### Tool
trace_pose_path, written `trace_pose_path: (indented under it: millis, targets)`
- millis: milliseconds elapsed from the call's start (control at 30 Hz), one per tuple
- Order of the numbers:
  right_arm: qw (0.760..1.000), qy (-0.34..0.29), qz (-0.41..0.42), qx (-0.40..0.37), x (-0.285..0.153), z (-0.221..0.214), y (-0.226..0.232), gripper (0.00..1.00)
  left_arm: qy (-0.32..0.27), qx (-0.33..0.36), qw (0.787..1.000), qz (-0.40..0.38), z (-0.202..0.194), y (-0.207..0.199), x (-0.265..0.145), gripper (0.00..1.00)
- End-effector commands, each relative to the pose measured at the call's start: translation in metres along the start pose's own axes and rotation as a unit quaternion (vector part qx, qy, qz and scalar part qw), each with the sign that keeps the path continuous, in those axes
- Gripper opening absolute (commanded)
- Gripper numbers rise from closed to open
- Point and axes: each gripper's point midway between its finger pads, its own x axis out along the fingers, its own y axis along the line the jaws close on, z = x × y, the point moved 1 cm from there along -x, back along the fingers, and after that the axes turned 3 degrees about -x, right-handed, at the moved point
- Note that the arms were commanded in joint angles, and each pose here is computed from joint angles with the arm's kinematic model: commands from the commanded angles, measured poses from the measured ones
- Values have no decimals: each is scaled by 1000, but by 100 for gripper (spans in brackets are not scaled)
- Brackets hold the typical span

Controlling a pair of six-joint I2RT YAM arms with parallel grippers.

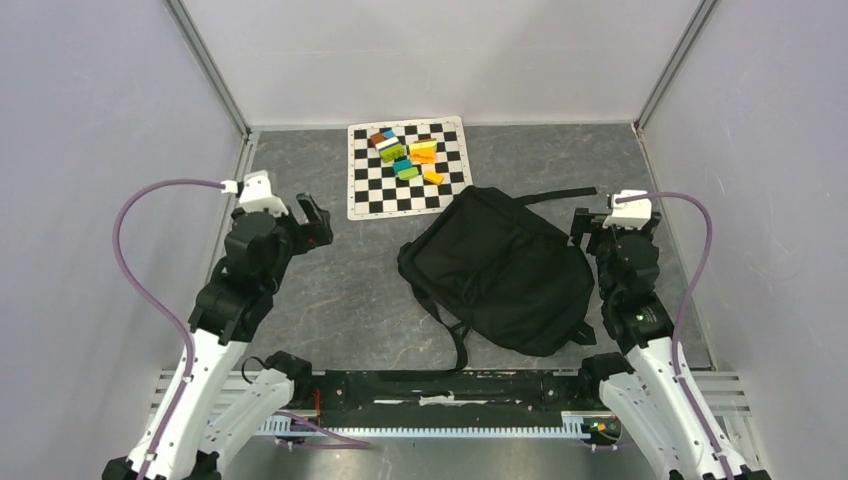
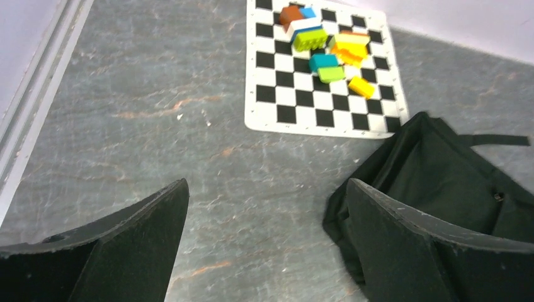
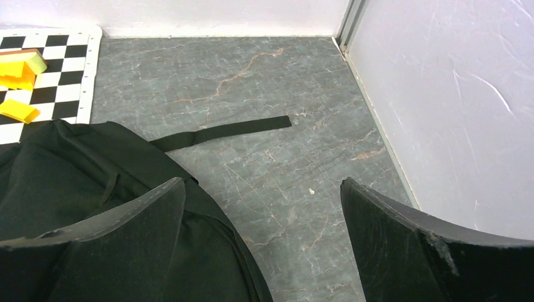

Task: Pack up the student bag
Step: Reset both arms

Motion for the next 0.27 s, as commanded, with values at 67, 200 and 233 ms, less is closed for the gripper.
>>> trace_pose_path:
  millis: [67, 200, 233]
  targets:
    - [999, -43, -16, 11, -2, 17, -7, 98, -11, 33, 999, 35, -18, 23, 2, 100]
    - [999, -42, -13, 7, -3, 18, -7, 98, -12, 36, 999, 36, -19, 25, 2, 100]
    - [999, -42, -12, 6, -3, 18, -7, 98, -13, 35, 999, 40, -19, 26, 3, 100]
